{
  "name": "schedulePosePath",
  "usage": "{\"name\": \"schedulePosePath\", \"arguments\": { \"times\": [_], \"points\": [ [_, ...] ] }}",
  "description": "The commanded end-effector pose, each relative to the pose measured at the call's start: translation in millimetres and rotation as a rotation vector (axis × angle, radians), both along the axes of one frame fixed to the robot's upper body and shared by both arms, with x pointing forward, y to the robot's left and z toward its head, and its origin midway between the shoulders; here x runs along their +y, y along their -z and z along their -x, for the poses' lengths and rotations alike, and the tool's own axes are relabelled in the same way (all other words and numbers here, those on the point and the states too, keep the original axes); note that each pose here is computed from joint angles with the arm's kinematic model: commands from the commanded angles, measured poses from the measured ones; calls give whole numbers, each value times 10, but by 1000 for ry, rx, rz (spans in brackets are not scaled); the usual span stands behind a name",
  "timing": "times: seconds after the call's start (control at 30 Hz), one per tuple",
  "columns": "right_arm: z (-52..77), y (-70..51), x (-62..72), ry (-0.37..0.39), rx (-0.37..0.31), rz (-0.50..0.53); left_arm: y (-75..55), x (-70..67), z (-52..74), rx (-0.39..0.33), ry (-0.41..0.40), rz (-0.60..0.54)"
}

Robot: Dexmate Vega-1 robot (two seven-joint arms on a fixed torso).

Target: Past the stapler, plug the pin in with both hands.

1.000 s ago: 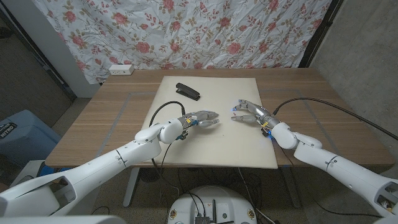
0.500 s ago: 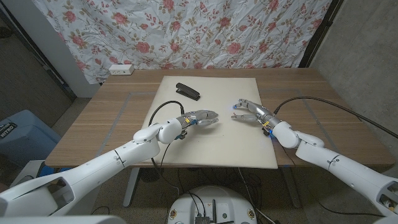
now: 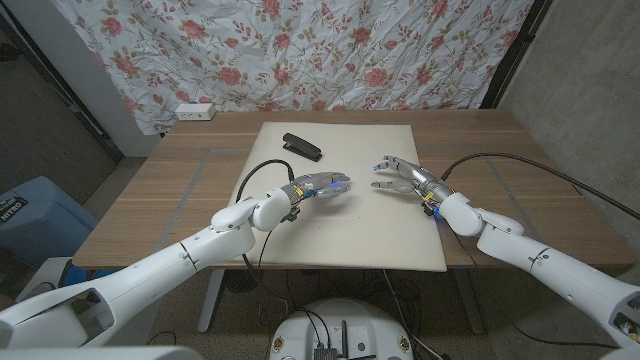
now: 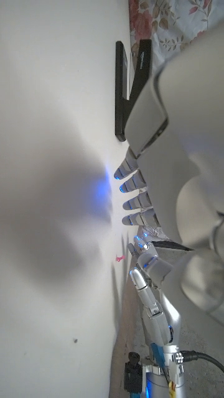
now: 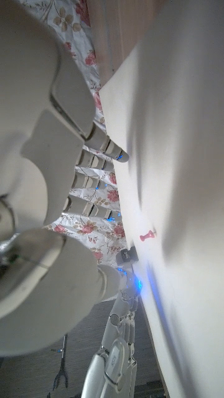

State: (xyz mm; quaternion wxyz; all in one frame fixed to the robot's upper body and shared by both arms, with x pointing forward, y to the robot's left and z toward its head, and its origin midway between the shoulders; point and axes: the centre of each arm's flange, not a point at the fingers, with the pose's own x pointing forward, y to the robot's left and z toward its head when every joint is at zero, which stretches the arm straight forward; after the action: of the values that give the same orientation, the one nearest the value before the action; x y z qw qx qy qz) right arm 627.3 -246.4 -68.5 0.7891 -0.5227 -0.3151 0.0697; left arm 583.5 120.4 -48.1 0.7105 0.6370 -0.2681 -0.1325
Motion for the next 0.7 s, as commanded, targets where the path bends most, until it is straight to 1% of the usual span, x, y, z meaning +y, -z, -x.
{"name": "schedulePosePath", "arguments": {
  "times": [0.03, 0.23, 0.33, 0.37, 0.47, 0.5, 0.57, 0.63, 0.7],
  "points": [
    [65, -85, -52, -6, -3, -47, -120, 49, 46, -30, -2, 111],
    [94, -137, -100, -3, -6, -80, -196, 96, 57, -48, -1, 204],
    [90, -156, -131, -4, -2, -94, -209, 140, 53, -57, 0, 229],
    [91, -162, -141, -7, -5, -100, -208, 154, 52, -55, -8, 251],
    [96, -182, -170, -16, -4, -116, -210, 209, 50, -52, -2, 338],
    [99, -188, -177, -16, -3, -123, -216, 222, 51, -56, 1, 352],
    [103, -196, -191, -15, -2, -141, -248, 253, 50, -66, -12, 357],
    [106, -200, -206, -16, 0, -167, -275, 284, 40, -74, -4, 361],
    [108, -205, -213, -12, -2, -171, -296, 319, 26, -79, -8, 373]
  ]
}}
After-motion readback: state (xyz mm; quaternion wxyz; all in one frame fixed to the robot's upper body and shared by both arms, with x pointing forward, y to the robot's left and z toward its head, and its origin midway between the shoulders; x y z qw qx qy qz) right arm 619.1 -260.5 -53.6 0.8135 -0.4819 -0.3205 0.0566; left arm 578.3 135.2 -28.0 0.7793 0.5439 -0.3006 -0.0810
